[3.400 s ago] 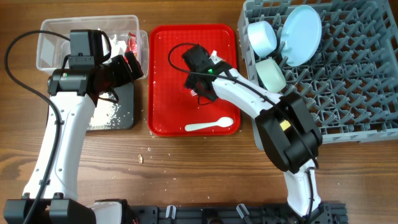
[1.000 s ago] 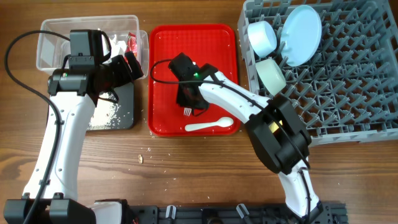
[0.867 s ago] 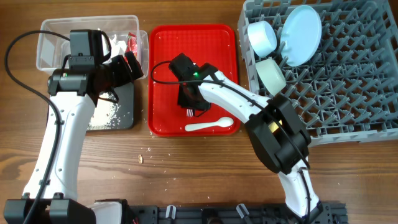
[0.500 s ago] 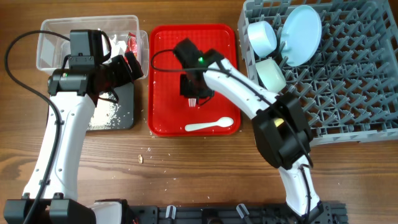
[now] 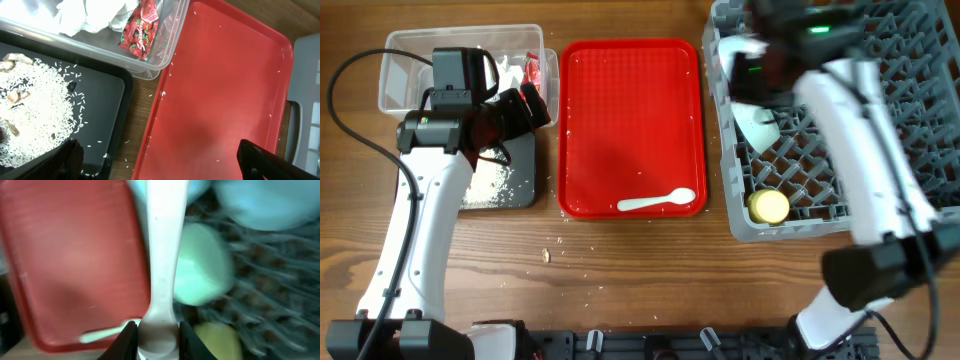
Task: Sort waste into correct bins and load items into the dishwasher rack
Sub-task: 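Carry the fork right and drop it into the dish rack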
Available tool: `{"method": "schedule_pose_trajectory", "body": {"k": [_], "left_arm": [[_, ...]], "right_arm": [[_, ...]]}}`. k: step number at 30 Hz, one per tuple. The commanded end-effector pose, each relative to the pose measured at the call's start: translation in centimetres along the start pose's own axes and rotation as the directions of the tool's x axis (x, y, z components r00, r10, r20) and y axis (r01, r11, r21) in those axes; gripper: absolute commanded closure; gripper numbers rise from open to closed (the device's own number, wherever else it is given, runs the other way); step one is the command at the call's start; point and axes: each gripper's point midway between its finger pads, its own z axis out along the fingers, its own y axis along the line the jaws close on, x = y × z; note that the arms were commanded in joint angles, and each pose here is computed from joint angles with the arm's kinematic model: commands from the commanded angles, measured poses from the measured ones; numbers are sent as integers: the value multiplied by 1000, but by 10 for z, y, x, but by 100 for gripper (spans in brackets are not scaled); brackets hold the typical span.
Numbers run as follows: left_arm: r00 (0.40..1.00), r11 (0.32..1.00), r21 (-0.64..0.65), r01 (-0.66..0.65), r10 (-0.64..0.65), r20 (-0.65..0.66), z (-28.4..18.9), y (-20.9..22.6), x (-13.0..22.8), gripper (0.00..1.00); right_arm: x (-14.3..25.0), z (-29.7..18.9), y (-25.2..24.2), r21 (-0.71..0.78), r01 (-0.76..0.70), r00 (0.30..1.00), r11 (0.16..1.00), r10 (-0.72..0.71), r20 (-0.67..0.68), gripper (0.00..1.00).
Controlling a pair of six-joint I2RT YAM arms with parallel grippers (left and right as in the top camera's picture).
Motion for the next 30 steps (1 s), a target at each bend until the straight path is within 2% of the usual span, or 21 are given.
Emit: {"method": "schedule_pose_trajectory", "body": {"k": [1, 5, 12, 17, 22, 27, 30], "left_arm": [[1000, 1000, -6, 6, -6, 8, -1, 2, -3, 0], [1000, 1000, -6, 6, -6, 8, -1, 2, -3, 0], [1000, 1000, -6, 6, -6, 8, -1, 2, -3, 0], [1000, 1000, -6, 6, -6, 8, -1, 2, -4, 0], [1000, 1000, -6, 6, -6, 8, -1, 2, -3, 0], [1000, 1000, -6, 6, -6, 8, -1, 2, -3, 0], [1000, 1000, -6, 6, -6, 8, -1, 2, -3, 0]], "right_arm": [[-3, -4, -50, 79, -2, 1000, 997, 4, -24, 92], [13, 12, -84, 127, -46, 992, 991, 61, -115, 89], [54, 44, -102, 190, -39, 958, 981, 90, -272, 77], [72, 55, -109, 224, -21, 938, 974, 97, -332, 62], [74, 55, -112, 234, -23, 935, 972, 104, -338, 51], [69, 54, -107, 211, -31, 943, 977, 98, -319, 51], [58, 49, -87, 105, -28, 956, 994, 58, -287, 53]]}}
